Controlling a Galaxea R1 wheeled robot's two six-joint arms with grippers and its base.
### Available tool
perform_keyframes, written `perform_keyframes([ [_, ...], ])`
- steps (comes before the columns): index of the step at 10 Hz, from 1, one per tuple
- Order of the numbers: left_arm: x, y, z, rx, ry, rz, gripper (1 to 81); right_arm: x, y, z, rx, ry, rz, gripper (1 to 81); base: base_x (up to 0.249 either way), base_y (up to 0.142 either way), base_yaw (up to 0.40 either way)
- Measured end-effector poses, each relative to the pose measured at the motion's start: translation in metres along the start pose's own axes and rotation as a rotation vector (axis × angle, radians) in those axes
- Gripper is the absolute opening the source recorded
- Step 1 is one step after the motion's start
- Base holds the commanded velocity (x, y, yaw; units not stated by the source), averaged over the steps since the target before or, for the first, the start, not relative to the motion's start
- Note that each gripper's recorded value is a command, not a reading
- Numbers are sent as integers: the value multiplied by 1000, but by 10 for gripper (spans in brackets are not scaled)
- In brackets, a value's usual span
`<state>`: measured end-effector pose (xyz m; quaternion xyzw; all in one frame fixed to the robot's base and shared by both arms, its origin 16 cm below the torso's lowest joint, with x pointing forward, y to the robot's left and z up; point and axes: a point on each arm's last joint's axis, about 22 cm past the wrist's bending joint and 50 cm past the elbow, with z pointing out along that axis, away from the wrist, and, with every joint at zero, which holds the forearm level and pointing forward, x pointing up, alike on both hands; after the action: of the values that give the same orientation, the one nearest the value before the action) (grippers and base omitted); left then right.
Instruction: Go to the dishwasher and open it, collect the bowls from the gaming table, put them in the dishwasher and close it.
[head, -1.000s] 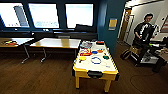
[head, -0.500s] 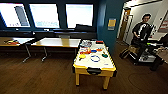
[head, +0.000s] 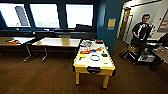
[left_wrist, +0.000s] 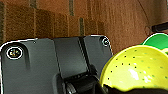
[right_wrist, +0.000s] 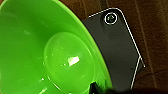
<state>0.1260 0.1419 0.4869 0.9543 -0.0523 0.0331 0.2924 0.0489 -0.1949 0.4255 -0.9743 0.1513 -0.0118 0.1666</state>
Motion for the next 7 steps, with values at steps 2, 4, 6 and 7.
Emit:
perform_keyframes([
  [2,5,3,1,-4,6,4,10,-3,2,0,-2,-3,-6,10,0,0,0],
  [4,1,0,1,2,2,3,10,-2,1,0,-2,-1,-11,10,0,0,0],
  [6,13,0,-3,8,26,19,10,5,-3,-1,6,14,-25,10,0,0,0],
  [7,20,1,-7,12,46,33,10,12,-7,-2,14,33,-39,10,0,0,0],
])
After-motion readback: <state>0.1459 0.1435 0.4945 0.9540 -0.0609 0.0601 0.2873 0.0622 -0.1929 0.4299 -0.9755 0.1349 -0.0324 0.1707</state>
